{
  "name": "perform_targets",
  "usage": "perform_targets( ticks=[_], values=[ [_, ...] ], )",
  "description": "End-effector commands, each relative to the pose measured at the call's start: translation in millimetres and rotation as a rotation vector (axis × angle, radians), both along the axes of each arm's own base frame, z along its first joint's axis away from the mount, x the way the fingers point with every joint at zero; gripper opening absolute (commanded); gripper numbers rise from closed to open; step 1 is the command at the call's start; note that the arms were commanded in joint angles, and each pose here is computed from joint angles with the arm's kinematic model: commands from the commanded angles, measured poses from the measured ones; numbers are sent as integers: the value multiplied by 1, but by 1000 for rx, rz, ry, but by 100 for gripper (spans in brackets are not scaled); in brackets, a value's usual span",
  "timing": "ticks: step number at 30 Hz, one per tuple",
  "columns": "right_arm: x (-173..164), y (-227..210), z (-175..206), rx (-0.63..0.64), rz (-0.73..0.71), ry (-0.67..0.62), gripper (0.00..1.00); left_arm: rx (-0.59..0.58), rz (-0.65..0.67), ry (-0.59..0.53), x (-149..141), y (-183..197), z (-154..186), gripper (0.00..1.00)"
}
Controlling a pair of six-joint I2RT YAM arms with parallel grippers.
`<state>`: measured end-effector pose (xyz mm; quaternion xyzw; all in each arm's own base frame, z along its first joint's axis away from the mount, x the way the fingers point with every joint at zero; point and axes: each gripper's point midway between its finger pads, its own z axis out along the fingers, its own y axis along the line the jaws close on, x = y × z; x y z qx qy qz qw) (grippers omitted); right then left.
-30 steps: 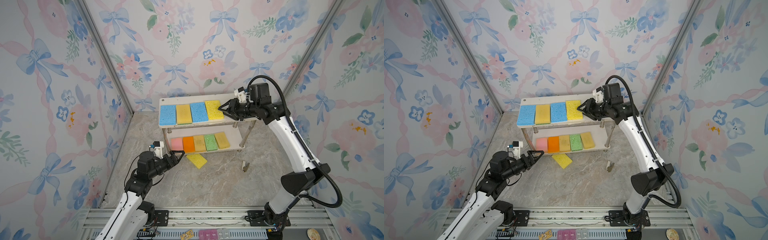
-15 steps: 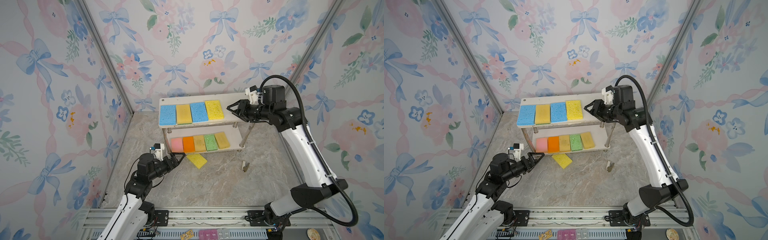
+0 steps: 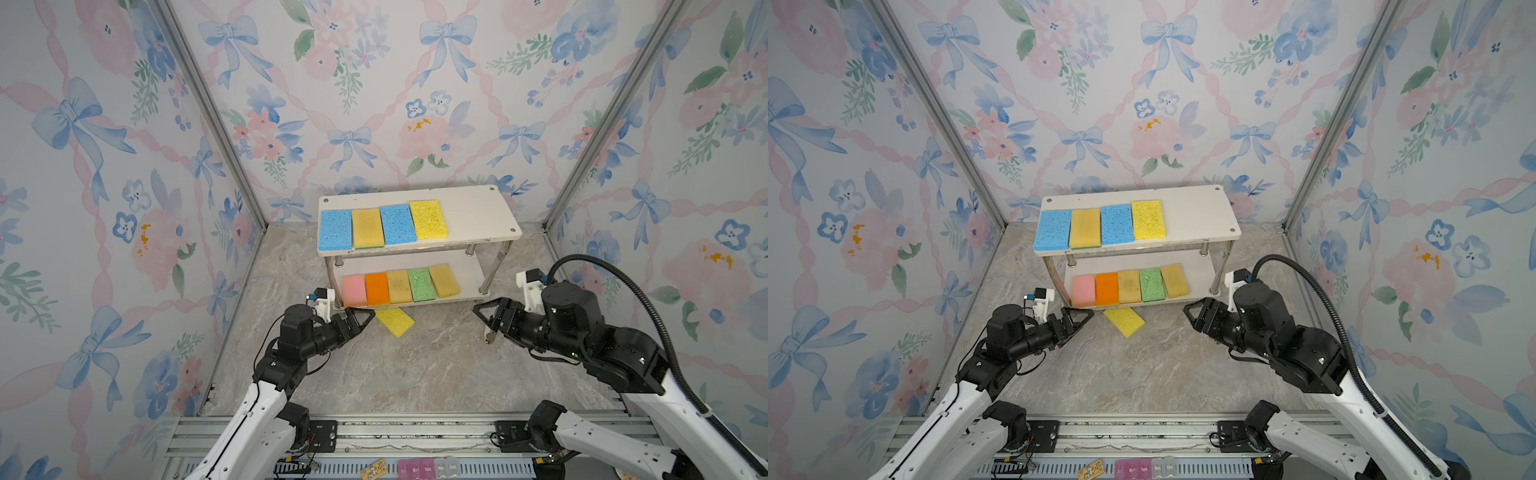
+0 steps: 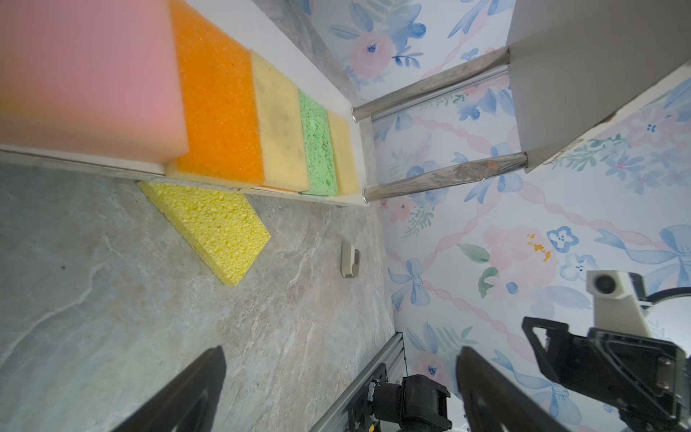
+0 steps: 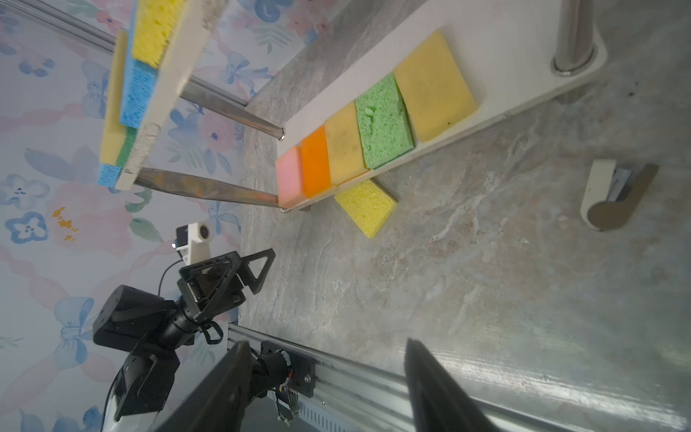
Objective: Arrange cleaning sponges on a shelf
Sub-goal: Pick up the cleaning sponge at the center of the table.
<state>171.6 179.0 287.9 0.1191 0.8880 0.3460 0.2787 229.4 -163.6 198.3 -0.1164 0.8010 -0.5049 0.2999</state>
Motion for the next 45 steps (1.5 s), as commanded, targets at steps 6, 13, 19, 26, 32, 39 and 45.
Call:
perform_targets(
  ticks=[6, 13, 19, 26, 32, 39, 45],
  values=[
    [8, 62, -73, -13, -124, 45, 72, -21, 18, 93, -28, 7, -35, 98],
    [31, 114, -109, 11, -107, 75, 73, -9, 35, 74, -33, 12, -43, 98],
    [46, 148, -150, 68, -64, 186, 72, -27, 43, 63, -41, 15, -38, 98],
    [55, 164, -183, 1, -13, 287, 70, -22, 54, 60, -46, 19, -36, 98],
    [61, 157, -200, -13, -32, 321, 60, -32, 71, 43, -46, 21, -27, 98],
    [74, 149, -213, -48, -58, 327, 53, -39, 78, 61, -47, 22, -32, 98],
    [85, 147, -219, -72, -75, 320, 52, -36, 75, 70, -47, 21, -34, 98]
  ],
)
